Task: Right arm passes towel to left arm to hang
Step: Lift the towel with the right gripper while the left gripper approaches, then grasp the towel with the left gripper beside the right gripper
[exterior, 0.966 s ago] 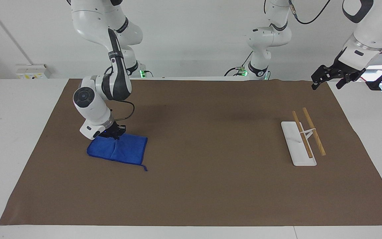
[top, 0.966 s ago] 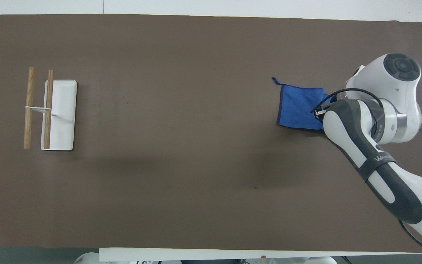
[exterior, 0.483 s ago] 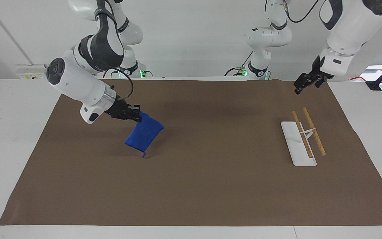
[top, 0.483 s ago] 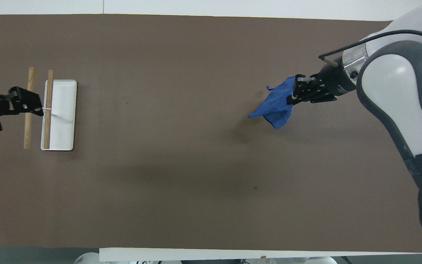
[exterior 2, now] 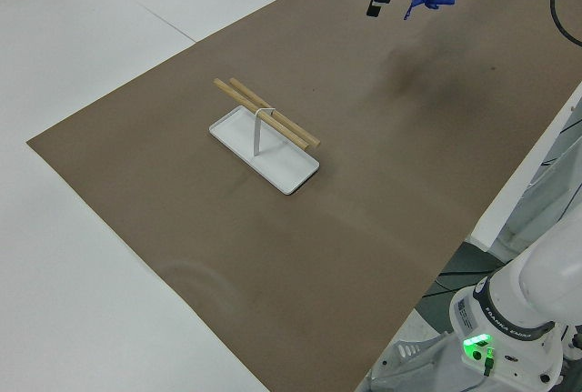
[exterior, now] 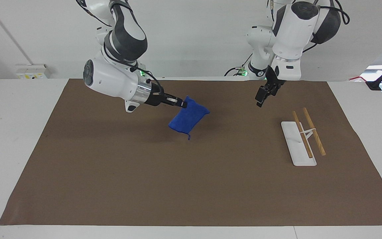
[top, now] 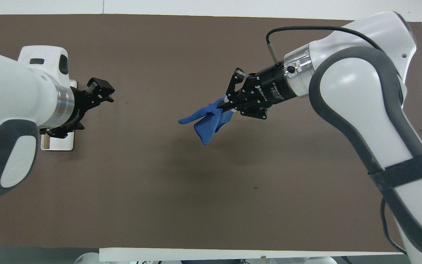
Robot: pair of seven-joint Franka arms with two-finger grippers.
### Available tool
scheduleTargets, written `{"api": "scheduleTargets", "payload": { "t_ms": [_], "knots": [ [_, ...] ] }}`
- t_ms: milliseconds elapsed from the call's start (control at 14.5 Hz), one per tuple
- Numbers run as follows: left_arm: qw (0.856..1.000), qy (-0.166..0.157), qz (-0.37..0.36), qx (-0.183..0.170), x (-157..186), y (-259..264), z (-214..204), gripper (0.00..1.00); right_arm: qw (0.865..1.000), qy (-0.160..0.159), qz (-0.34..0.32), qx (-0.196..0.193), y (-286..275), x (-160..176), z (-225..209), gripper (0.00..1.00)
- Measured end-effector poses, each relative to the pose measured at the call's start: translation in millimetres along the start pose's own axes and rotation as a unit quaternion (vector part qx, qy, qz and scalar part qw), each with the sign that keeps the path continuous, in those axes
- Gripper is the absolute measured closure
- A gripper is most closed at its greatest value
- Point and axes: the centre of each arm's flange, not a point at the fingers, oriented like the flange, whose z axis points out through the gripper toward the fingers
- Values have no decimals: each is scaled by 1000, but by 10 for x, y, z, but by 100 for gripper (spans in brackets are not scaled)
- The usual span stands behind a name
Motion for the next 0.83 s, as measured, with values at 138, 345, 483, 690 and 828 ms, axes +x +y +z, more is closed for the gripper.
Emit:
{"api": "scheduleTargets", "payload": {
  "t_ms": [138,345,483,690,828],
  "knots": [
    [999,-13,-47,-9,-181,152,117,0,999,-19,43,18,-79,-117,118,94],
    [997,-21,-72,-3,-464,277,221,3,997,-28,70,20,-121,-204,220,94],
    [996,-24,-92,1,-626,335,289,12,997,-29,76,18,-141,-253,286,94],
    [995,-27,-93,3,-708,394,387,29,996,-24,80,20,-155,-281,359,94],
    [995,-28,-92,7,-731,408,431,35,996,-23,81,20,-148,-274,371,94]
  ]
}}
